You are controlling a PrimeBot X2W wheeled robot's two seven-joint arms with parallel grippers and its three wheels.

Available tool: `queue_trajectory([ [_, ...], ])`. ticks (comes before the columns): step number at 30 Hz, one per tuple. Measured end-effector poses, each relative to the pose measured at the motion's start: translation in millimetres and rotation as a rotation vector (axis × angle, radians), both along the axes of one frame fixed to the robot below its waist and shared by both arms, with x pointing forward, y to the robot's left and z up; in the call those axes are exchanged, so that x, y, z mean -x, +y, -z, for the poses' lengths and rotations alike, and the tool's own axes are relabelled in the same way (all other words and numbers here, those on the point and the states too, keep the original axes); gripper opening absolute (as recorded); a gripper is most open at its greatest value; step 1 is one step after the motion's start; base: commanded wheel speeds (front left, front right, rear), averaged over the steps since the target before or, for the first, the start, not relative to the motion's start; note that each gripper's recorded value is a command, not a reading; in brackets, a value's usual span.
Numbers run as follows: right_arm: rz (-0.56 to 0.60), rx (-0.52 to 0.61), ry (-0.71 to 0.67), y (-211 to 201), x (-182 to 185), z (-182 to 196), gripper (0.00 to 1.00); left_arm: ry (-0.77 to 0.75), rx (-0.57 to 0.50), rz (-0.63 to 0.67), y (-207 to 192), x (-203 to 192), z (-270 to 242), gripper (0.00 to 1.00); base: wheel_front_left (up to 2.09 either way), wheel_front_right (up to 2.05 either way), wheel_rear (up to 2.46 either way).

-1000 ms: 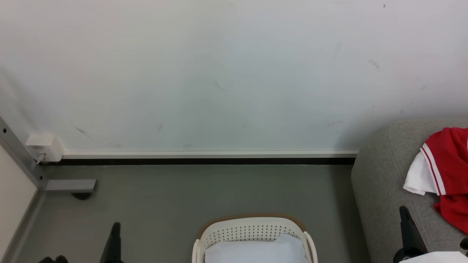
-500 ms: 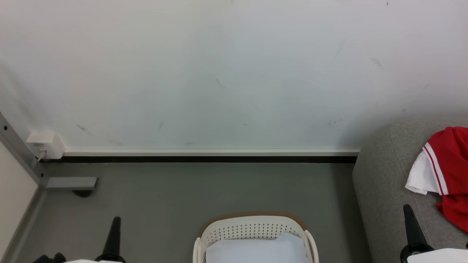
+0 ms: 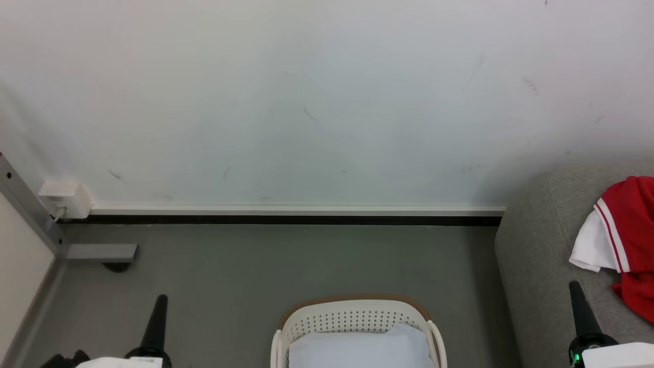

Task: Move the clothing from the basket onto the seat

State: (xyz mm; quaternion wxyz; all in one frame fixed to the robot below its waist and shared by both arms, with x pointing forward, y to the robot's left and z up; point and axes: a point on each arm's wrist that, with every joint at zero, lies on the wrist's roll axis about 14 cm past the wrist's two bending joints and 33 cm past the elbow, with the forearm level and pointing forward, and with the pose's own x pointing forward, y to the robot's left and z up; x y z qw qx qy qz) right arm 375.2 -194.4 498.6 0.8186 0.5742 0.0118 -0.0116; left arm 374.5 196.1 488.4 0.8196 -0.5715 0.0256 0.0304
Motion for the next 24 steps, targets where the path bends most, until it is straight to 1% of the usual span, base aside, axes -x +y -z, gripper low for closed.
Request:
queue_trajectory([
  [24, 0.003, -0.185, -0.006, -3.5, -6.0, -1.9, 0.00, -0.031, 0.192, 0.003, 0.8, -7.4, -7.9, 0.00, 0.00, 0.00, 0.00],
])
